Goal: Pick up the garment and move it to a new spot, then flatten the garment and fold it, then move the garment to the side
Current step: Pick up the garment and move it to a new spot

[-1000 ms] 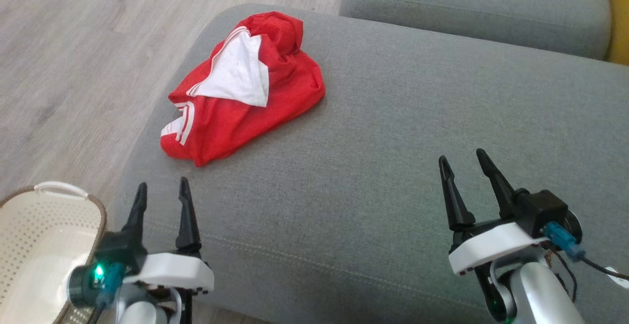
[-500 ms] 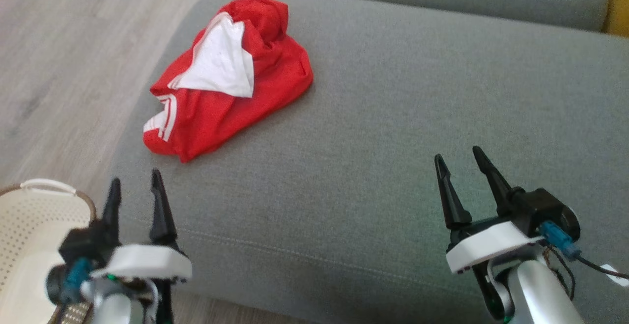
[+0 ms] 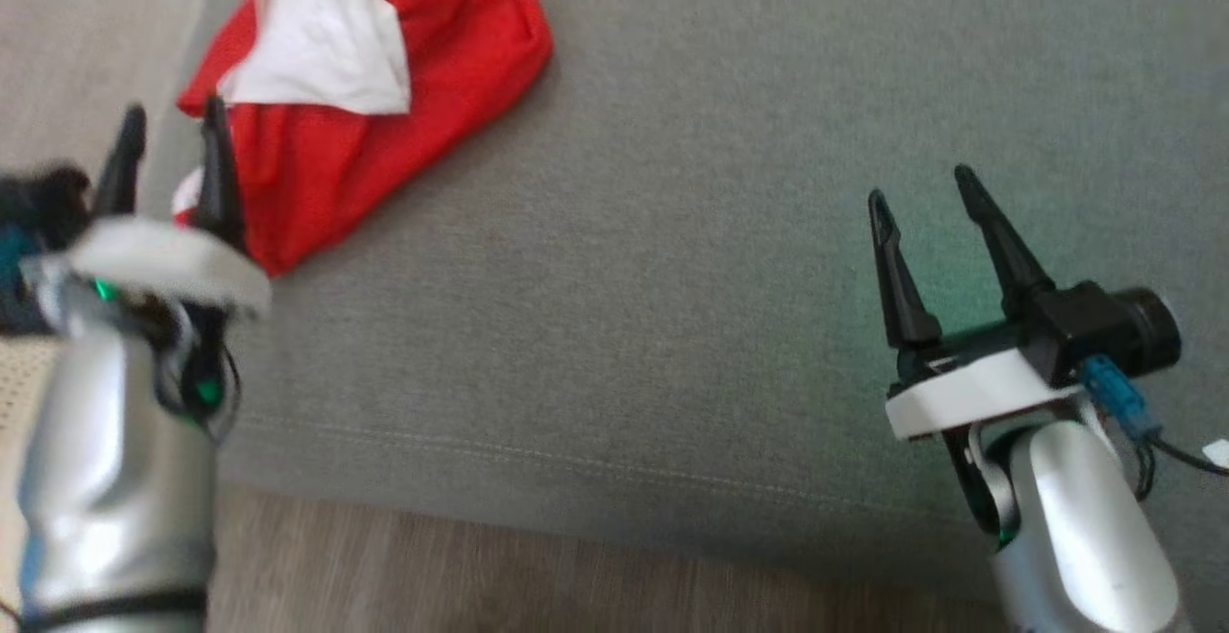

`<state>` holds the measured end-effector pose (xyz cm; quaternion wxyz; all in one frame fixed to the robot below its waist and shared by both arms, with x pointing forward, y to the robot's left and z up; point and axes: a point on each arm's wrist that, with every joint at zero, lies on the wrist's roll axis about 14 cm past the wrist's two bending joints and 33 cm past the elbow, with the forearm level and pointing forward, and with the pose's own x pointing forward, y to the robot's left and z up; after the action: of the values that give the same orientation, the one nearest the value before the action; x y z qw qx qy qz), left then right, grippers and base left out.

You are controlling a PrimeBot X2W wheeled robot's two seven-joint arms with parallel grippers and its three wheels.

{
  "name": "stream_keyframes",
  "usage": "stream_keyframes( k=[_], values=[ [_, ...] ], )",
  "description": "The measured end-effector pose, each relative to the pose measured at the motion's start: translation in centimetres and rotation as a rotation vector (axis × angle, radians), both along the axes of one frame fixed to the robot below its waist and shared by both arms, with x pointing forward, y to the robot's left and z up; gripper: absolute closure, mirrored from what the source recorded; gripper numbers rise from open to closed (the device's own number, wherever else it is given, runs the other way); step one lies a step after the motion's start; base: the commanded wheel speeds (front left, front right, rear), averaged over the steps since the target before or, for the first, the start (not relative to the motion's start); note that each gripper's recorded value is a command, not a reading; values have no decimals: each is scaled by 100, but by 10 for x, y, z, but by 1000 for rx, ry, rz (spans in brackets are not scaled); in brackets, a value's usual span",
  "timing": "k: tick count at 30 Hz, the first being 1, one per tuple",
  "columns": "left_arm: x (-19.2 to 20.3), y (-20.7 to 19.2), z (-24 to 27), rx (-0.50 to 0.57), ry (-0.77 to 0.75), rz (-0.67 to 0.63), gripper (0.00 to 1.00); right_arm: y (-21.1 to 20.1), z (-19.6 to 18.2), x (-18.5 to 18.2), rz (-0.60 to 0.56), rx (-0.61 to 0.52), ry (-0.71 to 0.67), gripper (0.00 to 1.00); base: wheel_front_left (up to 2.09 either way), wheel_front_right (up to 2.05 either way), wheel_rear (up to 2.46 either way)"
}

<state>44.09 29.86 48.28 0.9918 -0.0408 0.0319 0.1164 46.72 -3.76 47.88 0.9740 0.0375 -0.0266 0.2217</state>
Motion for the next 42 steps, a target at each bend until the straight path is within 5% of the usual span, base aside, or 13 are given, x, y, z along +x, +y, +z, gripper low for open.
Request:
stream_keyframes(
  k=[9, 25, 27, 42],
  values=[
    [81, 1, -38, -13, 247, -92, 0, -20, -23, 19, -49, -35, 19, 0, 0, 0, 0],
    [115, -12, -108, -33, 492, -133, 0, -54, -45, 29, -130, -65, 56, 0, 0, 0, 0],
    [115, -14, -112, -36, 506, -136, 100, -55, -46, 29, -132, -65, 56, 0, 0, 0, 0],
    [127, 9, -40, 14, 211, -86, 100, -51, -24, 26, -127, -52, 14, 0, 0, 0, 0]
  ],
)
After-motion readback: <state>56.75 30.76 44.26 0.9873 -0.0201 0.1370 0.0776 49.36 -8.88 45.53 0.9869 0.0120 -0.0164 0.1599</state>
